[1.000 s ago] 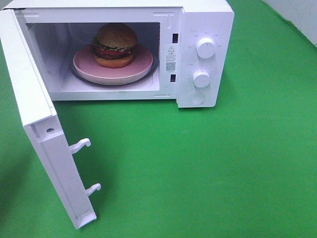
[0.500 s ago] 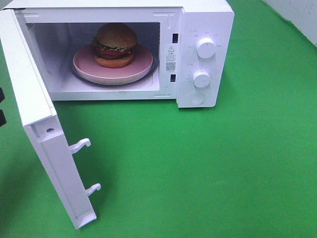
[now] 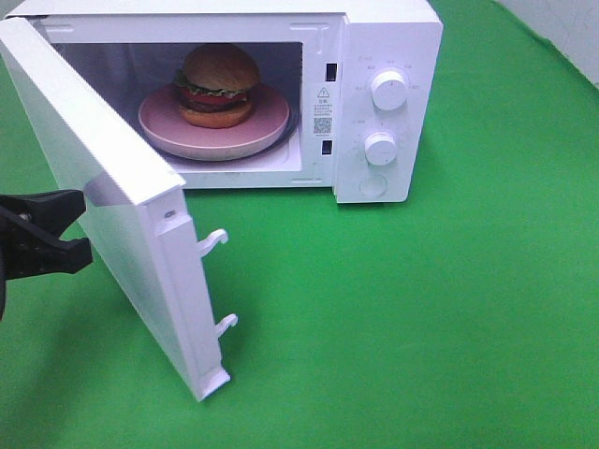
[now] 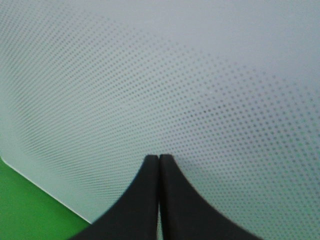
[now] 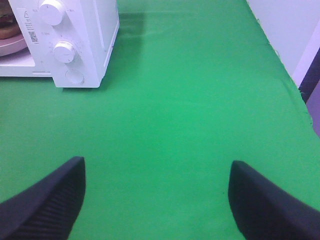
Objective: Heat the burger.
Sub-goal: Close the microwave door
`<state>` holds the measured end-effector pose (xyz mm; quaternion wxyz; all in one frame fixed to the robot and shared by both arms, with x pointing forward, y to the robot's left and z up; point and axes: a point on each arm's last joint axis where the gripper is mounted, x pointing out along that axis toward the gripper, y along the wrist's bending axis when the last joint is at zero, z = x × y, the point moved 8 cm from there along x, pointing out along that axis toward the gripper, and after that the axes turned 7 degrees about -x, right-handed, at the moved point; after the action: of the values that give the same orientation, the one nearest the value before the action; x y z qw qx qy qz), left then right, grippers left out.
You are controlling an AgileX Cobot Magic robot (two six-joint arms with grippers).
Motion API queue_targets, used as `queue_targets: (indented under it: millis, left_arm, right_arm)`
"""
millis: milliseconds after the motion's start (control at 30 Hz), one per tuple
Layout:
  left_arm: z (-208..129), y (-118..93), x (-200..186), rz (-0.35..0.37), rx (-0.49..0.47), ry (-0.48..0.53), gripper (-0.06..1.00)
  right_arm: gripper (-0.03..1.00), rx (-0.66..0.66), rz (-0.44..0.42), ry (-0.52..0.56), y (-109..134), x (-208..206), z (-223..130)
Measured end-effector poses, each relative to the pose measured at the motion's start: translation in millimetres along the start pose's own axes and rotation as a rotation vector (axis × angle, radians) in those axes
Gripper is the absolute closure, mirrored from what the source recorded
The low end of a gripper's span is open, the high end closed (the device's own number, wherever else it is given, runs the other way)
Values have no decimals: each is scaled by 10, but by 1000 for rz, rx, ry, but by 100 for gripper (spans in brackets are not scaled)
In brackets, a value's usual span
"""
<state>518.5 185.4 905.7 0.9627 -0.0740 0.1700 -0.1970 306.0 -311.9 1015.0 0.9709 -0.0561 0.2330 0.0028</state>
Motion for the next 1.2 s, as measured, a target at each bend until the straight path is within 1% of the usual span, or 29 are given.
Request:
queue_targets:
  millis: [33,67,167,200,233,300,333,367,400,433,533,567,733,1200]
  left_arm:
    - [0,0,0,0,0,0,94]
    - [-5,-57,43,-9,1,2,94]
    - [4,-86,70,-13,3,0,94]
    - [26,-151,125,-21,5,-7,94]
    - [26,-151,125,-21,5,-7,94]
    - [79,-284,260,-43,7,-21,94]
    - [79,-284,260,-43,7,-21,94]
    - [97,-334,325,-49,4,-24,94]
    - [97,-334,325,-49,4,-24,94]
    - [117,-388,389,-56,3,-28,94]
    - [146,-431,441,-63,1,-36,94]
    - [169,-479,506,-68,-4,-41,94]
    - [266,-560,664,-73,-18,-68,94]
    - [440,-782,1072,-103,-21,-76,94]
  right_arm:
    - [21,0,0,0,0,0,0]
    - [21,0,0,0,0,0,0]
    - [21,0,0,0,0,0,0]
    - [21,0,0,0,0,0,0]
    - [21,0,0,0,0,0,0]
    - [21,0,0,0,0,0,0]
    - [21,0,0,0,0,0,0]
    - [21,0,0,0,0,0,0]
    - [21,0,0,0,0,0,0]
    - [21,0,0,0,0,0,0]
    - [21,0,0,0,0,0,0]
    - [21,0,0,0,0,0,0]
    - [21,0,0,0,0,0,0]
    - [21,0,0,0,0,0,0]
